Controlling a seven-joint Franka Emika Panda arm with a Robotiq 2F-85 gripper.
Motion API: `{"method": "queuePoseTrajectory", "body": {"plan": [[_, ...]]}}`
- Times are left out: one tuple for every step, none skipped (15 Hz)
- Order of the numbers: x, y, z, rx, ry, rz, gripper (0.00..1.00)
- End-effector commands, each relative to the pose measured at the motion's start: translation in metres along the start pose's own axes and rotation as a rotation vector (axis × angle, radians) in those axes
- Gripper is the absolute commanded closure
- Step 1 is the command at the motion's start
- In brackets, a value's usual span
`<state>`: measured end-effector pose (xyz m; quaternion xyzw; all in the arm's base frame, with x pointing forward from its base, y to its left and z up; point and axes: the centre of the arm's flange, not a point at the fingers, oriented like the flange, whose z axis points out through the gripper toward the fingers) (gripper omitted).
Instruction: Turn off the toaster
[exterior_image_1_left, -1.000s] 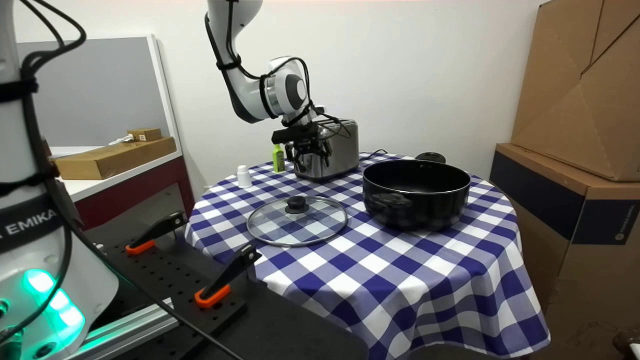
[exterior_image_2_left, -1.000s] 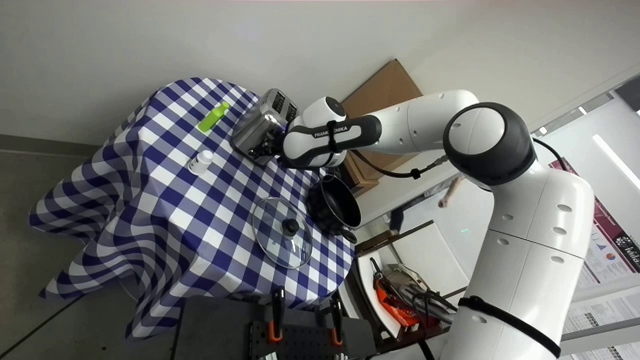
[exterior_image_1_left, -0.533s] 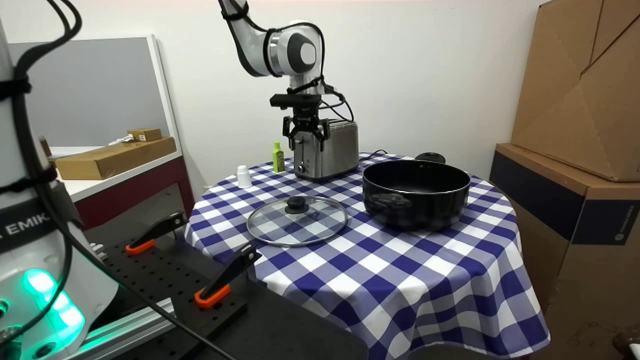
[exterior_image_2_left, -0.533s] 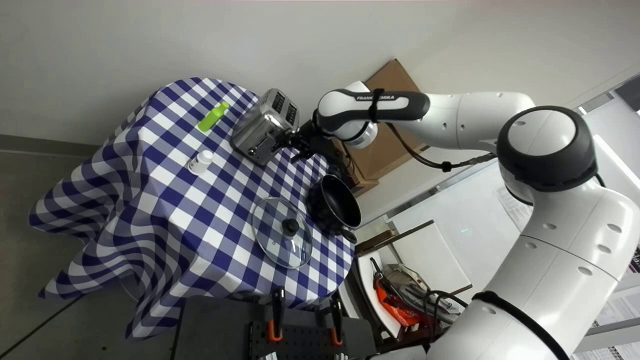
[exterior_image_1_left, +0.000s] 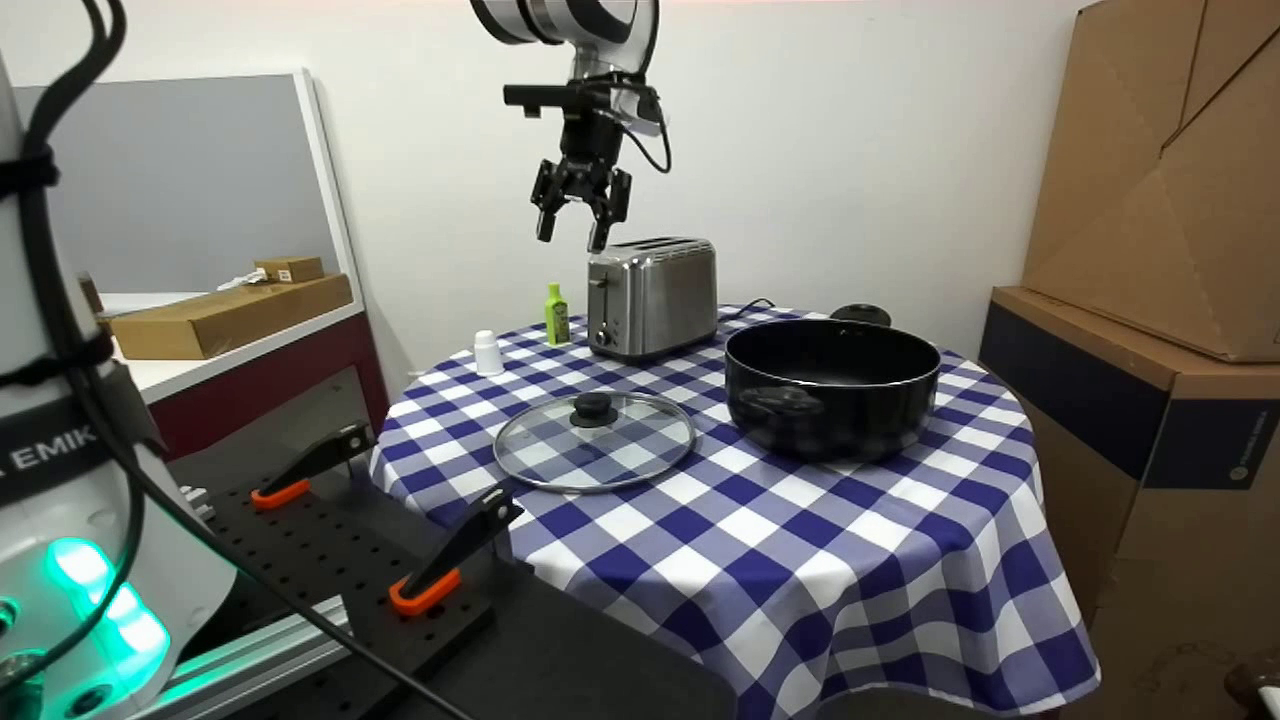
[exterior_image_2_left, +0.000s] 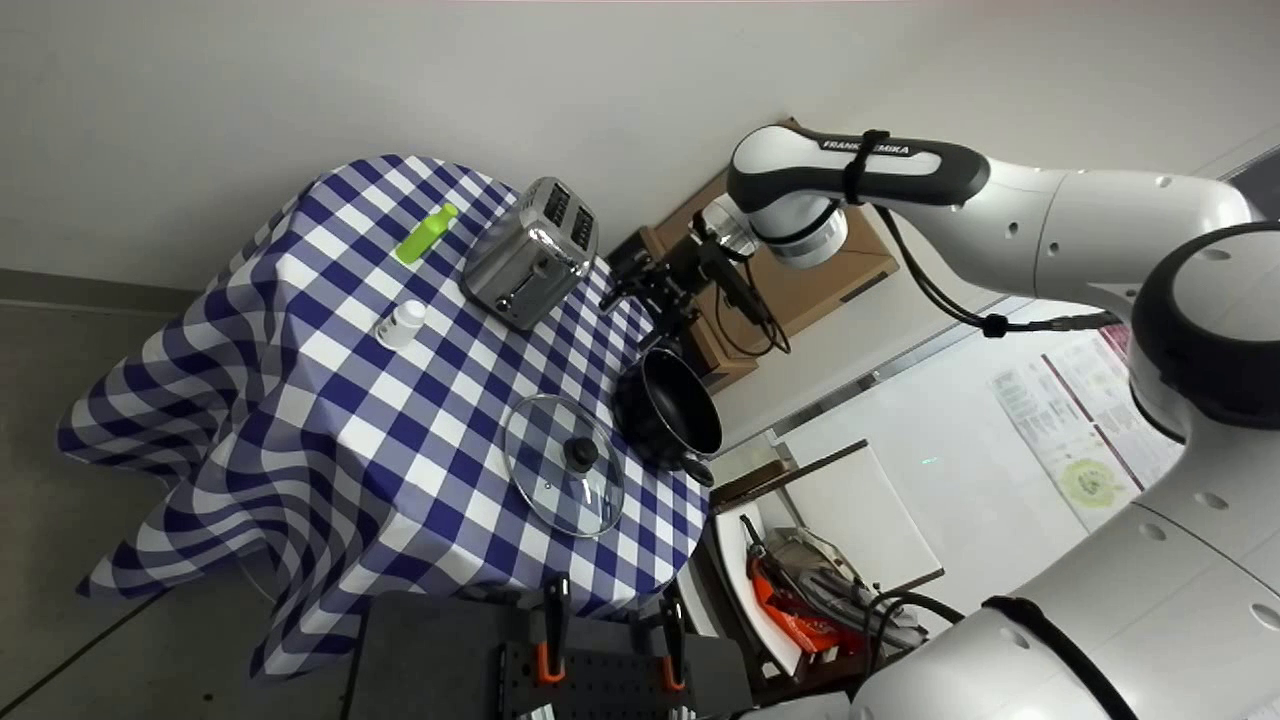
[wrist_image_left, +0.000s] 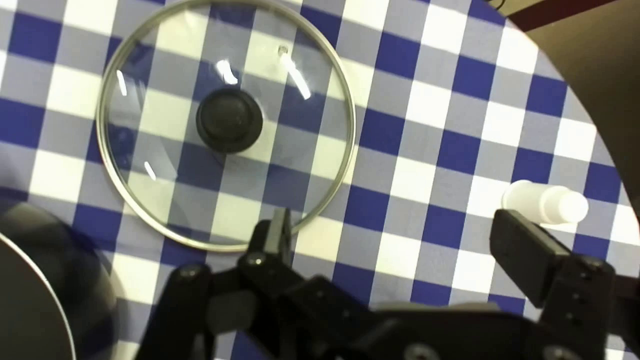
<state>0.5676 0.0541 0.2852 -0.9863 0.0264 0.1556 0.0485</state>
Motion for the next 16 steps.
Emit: {"method": "queuePoseTrajectory", "body": {"plan": [[-0.058, -0.013, -0.024, 0.018, -0.048, 0.113, 0.00], [-0.069, -0.017, -0.030, -0.001, -0.035, 0.138, 0.00], [-0.079, -0.020, -0.036, -0.023, -0.024, 0.156, 0.00], [-0.088, -0.024, -0.040, -0.044, -0.015, 0.168, 0.00], [-0.098, -0.028, -0.045, -0.067, -0.013, 0.163, 0.00], [-0.109, -0.030, -0.048, -0.083, -0.005, 0.163, 0.00], [-0.117, -0.031, -0.052, -0.091, 0.000, 0.169, 0.00], [-0.126, -0.032, -0.055, -0.098, 0.002, 0.156, 0.00], [-0.134, -0.032, -0.058, -0.103, 0.003, 0.145, 0.00], [-0.141, -0.030, -0.061, -0.099, 0.000, 0.137, 0.00], [-0.147, -0.029, -0.063, -0.084, 0.005, 0.130, 0.00], [-0.122, -0.033, -0.057, -0.085, -0.001, 0.140, 0.00], [-0.128, -0.032, -0.060, -0.085, 0.004, 0.140, 0.00], [-0.132, -0.032, -0.062, -0.085, 0.010, 0.139, 0.00], [-0.135, -0.031, -0.062, -0.086, 0.012, 0.139, 0.00], [-0.136, -0.031, -0.062, -0.086, 0.012, 0.140, 0.00]]}}
